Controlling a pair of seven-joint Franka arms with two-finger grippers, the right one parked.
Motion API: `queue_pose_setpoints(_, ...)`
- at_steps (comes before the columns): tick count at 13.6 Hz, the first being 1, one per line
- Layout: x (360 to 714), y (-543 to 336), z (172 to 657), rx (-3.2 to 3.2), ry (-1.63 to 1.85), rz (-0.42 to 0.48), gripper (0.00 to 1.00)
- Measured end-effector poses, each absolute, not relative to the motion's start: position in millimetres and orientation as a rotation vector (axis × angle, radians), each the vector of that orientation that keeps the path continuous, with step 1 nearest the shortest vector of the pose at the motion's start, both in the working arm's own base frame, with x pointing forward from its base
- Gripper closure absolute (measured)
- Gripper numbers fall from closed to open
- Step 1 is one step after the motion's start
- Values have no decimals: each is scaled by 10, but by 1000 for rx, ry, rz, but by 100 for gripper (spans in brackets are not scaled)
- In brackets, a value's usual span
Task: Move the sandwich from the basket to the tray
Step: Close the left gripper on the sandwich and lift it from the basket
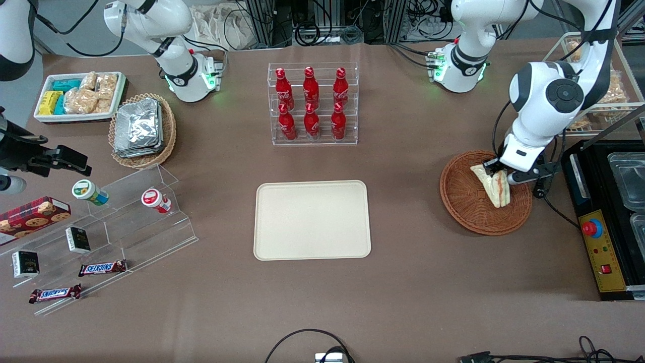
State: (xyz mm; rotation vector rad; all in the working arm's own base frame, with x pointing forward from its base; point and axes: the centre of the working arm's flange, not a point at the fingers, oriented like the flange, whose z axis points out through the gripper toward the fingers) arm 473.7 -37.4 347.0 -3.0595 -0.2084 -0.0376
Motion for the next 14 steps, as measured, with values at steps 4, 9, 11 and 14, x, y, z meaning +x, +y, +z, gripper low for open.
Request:
queue_pose_setpoints(4,4904,-556,3850,-3041,47,4,83)
queue_pose_setpoints(9,4994,-1082,4267,-3019,208,-20,83)
queue_pose_setpoints(11,4999,-1236,4343,-3016,240,-30,83)
queue_pose_setpoints(14,5034,-1581,4457,-3013,292,-36,83)
